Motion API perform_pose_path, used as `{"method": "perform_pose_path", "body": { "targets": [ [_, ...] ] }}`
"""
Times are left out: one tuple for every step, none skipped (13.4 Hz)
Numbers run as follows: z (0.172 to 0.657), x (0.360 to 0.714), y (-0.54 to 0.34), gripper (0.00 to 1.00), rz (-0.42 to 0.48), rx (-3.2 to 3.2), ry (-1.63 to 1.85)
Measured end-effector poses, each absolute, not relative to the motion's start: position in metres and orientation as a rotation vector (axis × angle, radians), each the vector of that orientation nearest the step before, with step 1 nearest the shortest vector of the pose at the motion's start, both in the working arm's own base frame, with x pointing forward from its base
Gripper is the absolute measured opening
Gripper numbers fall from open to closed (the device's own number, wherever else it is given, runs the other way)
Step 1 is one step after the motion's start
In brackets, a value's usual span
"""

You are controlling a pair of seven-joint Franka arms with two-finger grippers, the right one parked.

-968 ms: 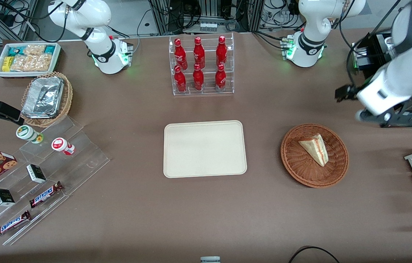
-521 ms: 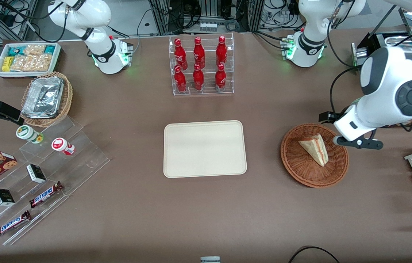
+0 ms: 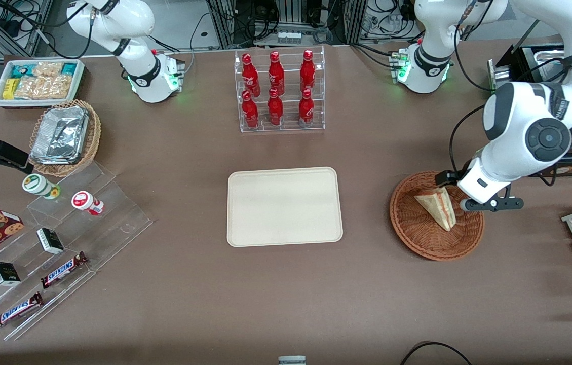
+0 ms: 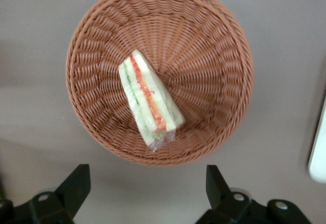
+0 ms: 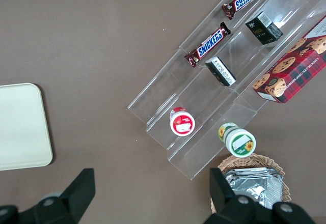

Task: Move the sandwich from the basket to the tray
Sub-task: 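Lower the left gripper and close it on the wrapped sandwich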

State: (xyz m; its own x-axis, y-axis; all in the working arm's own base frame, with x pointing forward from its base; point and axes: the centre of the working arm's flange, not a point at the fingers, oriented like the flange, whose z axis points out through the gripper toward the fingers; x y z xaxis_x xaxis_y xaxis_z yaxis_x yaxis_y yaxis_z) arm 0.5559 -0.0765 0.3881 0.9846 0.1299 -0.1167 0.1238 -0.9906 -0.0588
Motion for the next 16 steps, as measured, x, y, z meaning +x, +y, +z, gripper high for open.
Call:
{"method": "perform_pose_path", "body": {
  "targets": [
    [0.384, 0.554, -0.077, 1.0, 0.139, -3.07, -0.341],
    [0.379, 0.552, -0.077, 1.0, 0.093, -3.055, -0.497],
    [0.373, 0.549, -0.077, 1.0, 0.054, -3.042, -0.613],
    [0.365, 0.545, -0.076, 1.0, 0.024, -3.035, -0.684],
    [0.356, 0.541, -0.074, 1.0, 0.007, -3.031, -0.731],
    [0.348, 0.538, -0.068, 1.0, 0.005, -3.025, -0.767],
    [0.343, 0.536, -0.062, 1.0, 0.012, -3.02, -0.79],
    [0.341, 0.534, -0.057, 1.0, 0.013, -3.018, -0.805],
    [0.337, 0.533, -0.055, 1.0, 0.011, -3.017, -0.818],
    [0.333, 0.531, -0.055, 1.0, 0.003, -3.016, -0.835],
    [0.325, 0.528, -0.055, 1.0, -0.008, -3.014, -0.856],
    [0.317, 0.526, -0.055, 1.0, -0.018, -3.012, -0.878],
    [0.308, 0.525, -0.056, 1.0, -0.02, -3.008, -0.898],
    [0.299, 0.525, -0.056, 1.0, -0.021, -3.005, -0.915],
    [0.291, 0.525, -0.057, 1.0, -0.023, -3.003, -0.929],
    [0.283, 0.526, -0.059, 1.0, -0.022, -3.001, -0.94]
  ]
}}
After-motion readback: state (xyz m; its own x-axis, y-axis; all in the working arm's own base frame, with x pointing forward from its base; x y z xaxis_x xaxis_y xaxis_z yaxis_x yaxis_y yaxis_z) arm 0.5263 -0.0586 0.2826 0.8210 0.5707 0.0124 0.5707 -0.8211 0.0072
